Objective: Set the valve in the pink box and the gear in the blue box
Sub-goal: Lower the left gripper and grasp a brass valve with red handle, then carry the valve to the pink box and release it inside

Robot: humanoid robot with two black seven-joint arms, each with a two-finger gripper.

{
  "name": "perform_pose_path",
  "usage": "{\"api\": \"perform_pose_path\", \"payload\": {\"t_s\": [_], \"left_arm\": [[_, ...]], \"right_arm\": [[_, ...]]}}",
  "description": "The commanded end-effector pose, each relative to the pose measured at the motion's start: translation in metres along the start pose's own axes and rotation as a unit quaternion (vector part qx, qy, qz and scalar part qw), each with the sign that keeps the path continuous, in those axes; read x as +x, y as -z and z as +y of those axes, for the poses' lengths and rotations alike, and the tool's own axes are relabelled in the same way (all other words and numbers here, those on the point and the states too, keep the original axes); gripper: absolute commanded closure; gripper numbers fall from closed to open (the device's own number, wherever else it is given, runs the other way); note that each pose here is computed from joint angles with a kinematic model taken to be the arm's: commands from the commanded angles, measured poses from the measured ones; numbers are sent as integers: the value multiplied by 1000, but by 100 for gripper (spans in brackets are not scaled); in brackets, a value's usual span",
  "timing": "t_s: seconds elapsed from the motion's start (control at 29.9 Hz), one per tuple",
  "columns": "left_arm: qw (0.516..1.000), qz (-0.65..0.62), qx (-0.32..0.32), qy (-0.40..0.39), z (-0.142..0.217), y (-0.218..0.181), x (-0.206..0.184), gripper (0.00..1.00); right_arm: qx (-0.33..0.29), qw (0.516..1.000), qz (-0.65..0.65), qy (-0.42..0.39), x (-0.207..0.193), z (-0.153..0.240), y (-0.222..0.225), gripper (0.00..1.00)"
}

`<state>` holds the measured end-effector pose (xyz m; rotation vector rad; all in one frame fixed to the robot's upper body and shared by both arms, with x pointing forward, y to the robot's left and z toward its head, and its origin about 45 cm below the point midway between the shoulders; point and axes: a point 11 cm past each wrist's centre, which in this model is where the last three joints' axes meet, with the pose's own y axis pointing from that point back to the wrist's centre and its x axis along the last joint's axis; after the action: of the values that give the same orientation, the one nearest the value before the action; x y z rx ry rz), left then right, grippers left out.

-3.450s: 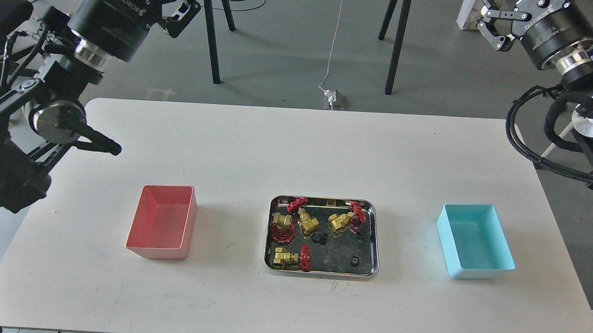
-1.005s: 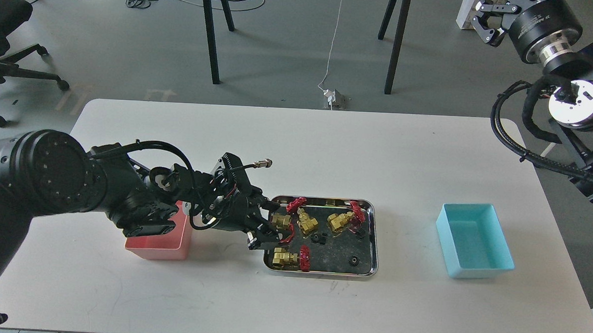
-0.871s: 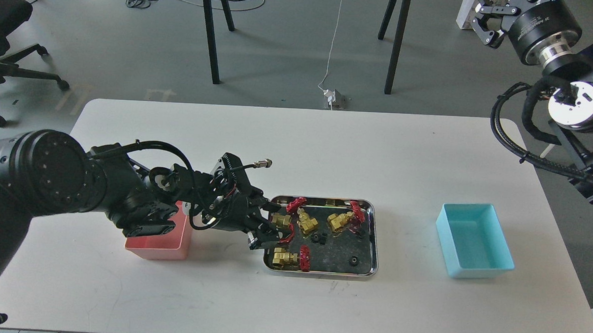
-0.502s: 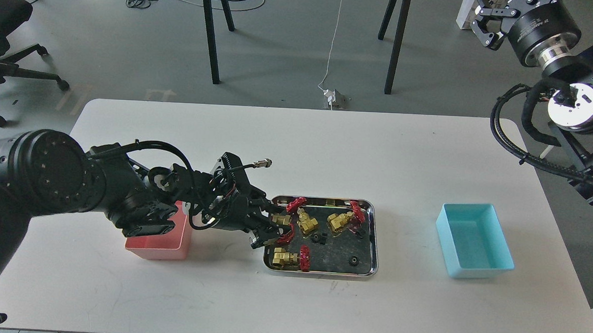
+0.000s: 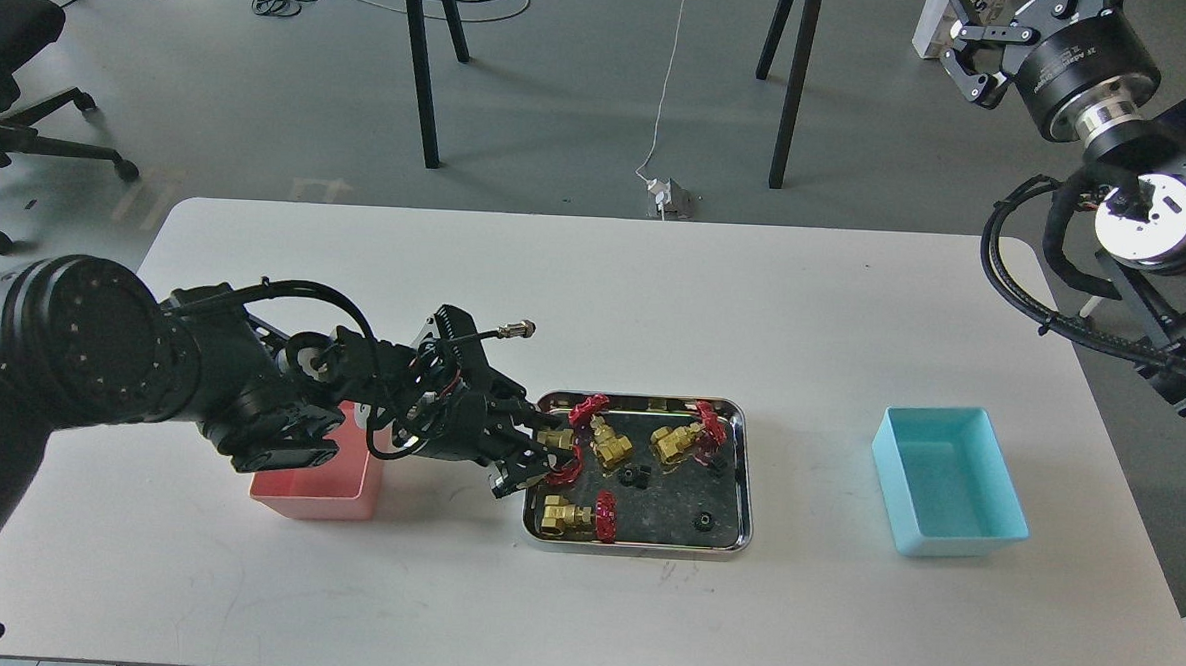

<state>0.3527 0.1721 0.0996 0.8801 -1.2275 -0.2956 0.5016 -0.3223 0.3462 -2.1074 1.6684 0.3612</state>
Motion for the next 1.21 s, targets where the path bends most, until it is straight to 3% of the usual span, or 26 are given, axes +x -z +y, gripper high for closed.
{"api": "perform_pose_path", "payload": {"t_s": [0.0, 0.64, 0.87, 1.04, 1.17], "left_arm": [[1000, 1, 1, 0, 2, 1, -1, 68], [999, 21, -2, -33, 12, 0, 15, 70], [998, 35, 16, -54, 48, 14, 32, 70], [996, 46, 40, -66, 86, 29, 39, 70], [995, 52, 58, -68, 130, 36, 30, 70]], "right_arm": [[-2, 1000, 0, -1, 1, 1, -2, 0], [-4, 1000, -2, -6, 5, 3, -5, 0], [6, 1000, -5, -11, -1, -2, 3, 0], [39, 999, -1, 13, -52, -27, 43, 0], [24, 1000, 9, -1, -69, -39, 54, 0]]}}
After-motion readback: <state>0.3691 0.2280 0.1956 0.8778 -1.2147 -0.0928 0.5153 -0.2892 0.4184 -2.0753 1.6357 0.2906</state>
